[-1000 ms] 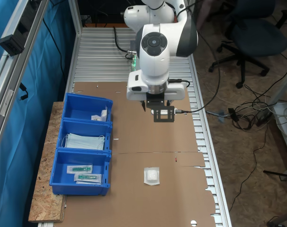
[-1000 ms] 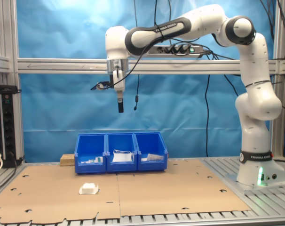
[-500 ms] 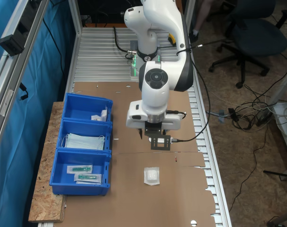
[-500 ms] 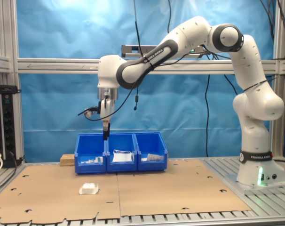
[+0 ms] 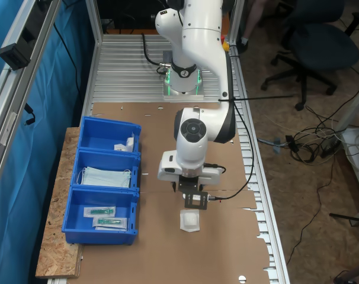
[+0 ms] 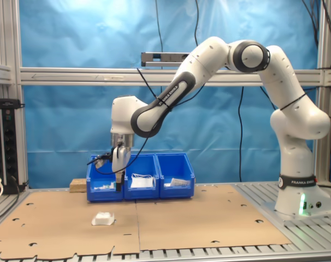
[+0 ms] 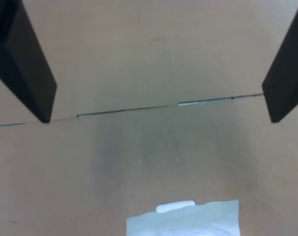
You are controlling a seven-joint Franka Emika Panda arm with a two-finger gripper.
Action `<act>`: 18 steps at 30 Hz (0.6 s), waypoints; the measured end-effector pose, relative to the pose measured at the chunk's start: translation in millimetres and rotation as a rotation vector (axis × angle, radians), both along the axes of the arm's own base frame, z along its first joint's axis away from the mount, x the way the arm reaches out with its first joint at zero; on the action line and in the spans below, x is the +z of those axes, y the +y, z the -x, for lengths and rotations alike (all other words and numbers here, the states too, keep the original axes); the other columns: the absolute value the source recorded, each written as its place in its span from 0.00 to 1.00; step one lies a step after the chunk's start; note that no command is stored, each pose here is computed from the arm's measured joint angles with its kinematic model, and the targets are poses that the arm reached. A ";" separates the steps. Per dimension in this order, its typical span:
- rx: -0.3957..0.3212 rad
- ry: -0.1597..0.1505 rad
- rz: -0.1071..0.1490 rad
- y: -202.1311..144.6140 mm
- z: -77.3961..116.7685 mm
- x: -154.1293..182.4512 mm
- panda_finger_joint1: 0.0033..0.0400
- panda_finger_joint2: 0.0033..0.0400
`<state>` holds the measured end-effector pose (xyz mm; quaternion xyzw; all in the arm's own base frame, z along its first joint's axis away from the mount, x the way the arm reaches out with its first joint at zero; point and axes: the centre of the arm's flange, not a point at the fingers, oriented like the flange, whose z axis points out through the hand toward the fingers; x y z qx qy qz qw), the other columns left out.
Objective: Pick and place sorting task of medical equipment.
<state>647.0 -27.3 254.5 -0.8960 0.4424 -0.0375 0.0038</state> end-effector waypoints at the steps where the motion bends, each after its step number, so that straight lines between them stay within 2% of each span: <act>1: -0.001 0.000 0.001 0.3 -0.5 -5.4 1.00 1.00; 11: -0.004 -0.025 0.016 2.2 -13.3 -44.6 1.00 1.00; 18: 0.006 -0.064 0.027 6.5 -33.6 -60.3 1.00 1.00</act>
